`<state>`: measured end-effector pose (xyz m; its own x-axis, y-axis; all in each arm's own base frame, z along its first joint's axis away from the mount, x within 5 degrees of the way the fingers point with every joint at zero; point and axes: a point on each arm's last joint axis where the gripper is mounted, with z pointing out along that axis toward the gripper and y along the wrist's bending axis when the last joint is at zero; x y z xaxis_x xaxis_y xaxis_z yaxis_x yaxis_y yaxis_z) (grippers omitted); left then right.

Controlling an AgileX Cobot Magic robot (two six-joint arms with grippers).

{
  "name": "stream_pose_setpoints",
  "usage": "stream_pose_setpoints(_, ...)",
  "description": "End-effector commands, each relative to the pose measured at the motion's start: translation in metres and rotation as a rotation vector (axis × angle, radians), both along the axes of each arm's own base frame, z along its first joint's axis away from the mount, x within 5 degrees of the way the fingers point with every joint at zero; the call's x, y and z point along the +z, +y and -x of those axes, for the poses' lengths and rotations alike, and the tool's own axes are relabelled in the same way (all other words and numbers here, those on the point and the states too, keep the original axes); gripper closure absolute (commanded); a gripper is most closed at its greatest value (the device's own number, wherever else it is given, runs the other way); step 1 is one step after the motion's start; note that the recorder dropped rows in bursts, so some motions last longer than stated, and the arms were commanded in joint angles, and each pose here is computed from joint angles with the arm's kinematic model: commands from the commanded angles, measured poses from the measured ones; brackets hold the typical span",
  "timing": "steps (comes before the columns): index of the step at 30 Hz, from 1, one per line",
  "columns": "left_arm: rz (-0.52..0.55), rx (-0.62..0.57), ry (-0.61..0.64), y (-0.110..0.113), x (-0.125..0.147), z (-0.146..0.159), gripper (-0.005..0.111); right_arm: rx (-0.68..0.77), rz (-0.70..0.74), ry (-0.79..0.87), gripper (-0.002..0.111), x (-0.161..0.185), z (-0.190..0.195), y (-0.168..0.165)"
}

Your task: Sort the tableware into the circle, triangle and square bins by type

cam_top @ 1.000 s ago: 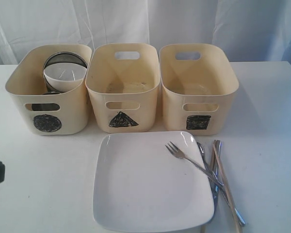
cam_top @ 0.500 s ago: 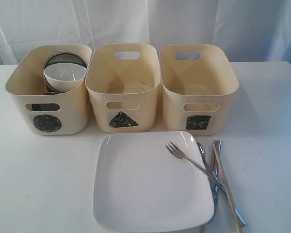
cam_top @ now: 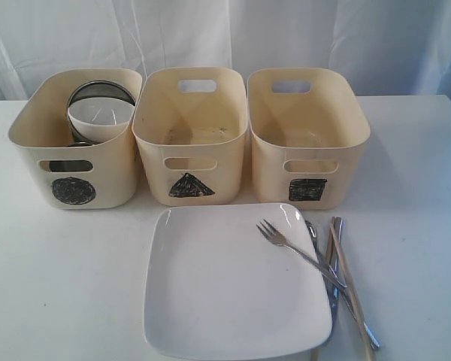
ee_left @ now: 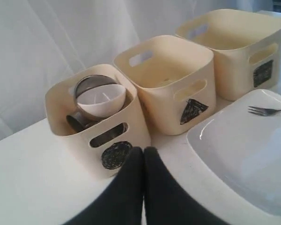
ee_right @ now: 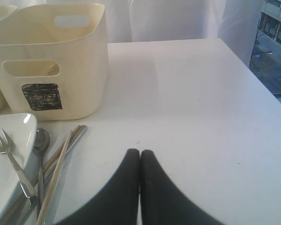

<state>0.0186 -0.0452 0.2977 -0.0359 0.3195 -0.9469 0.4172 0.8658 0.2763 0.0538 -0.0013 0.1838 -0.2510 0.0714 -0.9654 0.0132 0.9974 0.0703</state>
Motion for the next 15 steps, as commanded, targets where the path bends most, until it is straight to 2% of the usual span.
stream_pose_setpoints(1,0.041,0.11,-0.059,0.0005,-0.0009,0.0055,0.107,0.002,0.006,-0.009,0.108,-0.0006,0.0001,0.0001)
stream_pose_setpoints(4,0.053,0.132,-0.078,0.0023,-0.0006,0.0037,0.107,0.002,0.006,-0.009,0.108,-0.0006,0.0001,0.0001)
stream_pose_setpoints(15,0.079,0.056,-0.042,-0.0001,-0.0077,0.0037,0.107,0.002,0.006,-0.009,0.108,-0.0006,0.0001,0.0001)
